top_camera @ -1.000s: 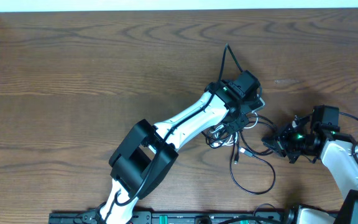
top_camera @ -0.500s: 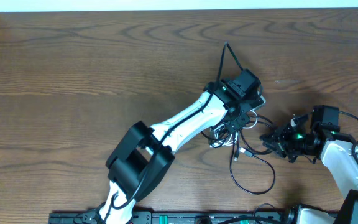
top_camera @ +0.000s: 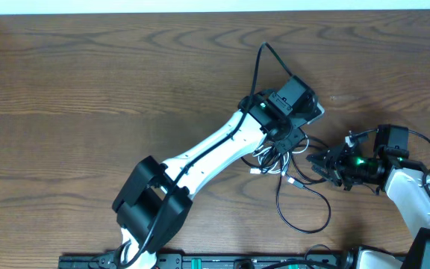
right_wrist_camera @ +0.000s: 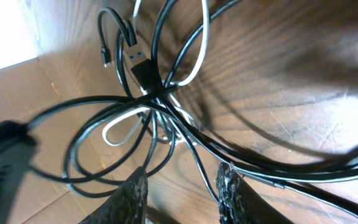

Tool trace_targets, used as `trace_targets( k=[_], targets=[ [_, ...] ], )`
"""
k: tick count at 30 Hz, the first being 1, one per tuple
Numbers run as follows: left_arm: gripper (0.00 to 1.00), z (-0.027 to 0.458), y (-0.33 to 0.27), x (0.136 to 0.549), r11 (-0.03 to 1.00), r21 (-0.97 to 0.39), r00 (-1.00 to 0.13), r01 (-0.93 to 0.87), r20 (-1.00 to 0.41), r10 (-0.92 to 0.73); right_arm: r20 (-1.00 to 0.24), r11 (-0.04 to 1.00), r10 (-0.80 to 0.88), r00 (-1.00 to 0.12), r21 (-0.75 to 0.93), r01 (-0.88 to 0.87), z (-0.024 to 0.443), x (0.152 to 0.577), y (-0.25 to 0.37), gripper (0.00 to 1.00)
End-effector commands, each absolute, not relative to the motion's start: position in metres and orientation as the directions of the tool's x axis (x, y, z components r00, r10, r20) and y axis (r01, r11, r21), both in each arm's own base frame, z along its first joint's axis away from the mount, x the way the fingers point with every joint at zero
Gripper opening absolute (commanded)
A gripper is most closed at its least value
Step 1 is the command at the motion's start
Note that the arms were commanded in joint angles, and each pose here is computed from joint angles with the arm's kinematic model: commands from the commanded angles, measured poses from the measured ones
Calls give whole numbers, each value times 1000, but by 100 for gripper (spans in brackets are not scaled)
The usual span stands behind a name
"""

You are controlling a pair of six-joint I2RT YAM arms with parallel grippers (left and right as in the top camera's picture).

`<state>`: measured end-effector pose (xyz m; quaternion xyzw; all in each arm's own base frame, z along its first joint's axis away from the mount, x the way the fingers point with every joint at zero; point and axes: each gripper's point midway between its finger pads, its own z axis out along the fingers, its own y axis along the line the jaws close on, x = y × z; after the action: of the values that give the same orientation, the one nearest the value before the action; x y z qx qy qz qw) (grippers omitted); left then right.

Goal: Untangle cables

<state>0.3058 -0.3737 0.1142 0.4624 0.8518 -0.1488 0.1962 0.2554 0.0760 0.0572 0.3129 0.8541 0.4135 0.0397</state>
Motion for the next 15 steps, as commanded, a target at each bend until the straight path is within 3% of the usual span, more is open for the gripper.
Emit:
trace_targets(
  k=[1,15],
  targets=[
    [8,158,-374,314,580,-51,-502,813,-566,654,217,432,572,-791,740,515,59,255,78,34],
    [7,170,-370,320,728,-143,-656,670,-574,490,143,323,590,-795,860,395,92,296,82,34]
  ],
)
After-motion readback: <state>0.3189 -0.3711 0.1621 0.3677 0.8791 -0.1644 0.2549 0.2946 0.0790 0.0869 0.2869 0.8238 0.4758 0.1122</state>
